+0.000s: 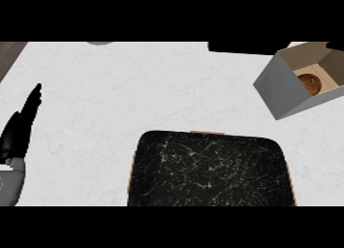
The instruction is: Pick the pear from the tray and place it in the cardboard box
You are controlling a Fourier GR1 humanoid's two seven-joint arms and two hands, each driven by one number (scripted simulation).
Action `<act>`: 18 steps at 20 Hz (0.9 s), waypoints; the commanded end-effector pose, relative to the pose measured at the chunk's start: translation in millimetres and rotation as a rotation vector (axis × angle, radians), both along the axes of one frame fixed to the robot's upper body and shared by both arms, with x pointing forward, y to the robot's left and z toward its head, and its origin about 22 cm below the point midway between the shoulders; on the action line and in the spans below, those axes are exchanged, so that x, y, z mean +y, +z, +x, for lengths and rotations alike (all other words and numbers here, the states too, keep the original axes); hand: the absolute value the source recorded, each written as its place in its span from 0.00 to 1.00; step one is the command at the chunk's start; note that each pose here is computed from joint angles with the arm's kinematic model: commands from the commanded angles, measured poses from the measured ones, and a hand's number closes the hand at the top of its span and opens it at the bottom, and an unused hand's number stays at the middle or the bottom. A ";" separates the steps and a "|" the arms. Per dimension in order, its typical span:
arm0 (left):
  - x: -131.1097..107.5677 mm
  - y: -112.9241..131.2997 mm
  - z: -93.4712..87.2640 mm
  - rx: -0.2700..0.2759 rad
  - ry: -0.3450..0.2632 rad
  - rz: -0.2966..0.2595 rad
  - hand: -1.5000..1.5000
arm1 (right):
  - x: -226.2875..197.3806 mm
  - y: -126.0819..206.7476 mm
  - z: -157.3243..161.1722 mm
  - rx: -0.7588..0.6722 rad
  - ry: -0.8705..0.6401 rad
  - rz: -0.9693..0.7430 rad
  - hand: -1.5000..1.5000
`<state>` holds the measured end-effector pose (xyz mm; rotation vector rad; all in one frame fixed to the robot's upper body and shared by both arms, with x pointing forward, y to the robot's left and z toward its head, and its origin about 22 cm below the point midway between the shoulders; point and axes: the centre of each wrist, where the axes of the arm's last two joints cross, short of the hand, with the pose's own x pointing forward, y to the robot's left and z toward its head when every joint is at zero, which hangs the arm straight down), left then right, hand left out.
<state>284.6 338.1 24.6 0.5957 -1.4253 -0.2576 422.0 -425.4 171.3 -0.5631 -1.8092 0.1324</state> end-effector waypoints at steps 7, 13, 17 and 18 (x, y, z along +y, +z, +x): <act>12.9 2.0 -0.8 -0.007 0.017 0.005 0.50 | -95.3 3.2 -69.4 -0.014 -0.083 0.047 0.00; 9.3 -3.2 -6.2 0.000 0.012 -0.001 0.50 | -136.7 7.3 -112.7 0.000 -0.093 0.039 0.00; 14.4 8.1 -0.8 -0.003 0.016 -0.011 0.50 | -152.6 10.3 -132.5 0.062 -0.062 -0.012 0.00; 14.4 3.3 -5.8 -0.010 0.027 0.003 0.50 | -161.7 9.2 -145.4 0.077 -0.048 -0.027 0.00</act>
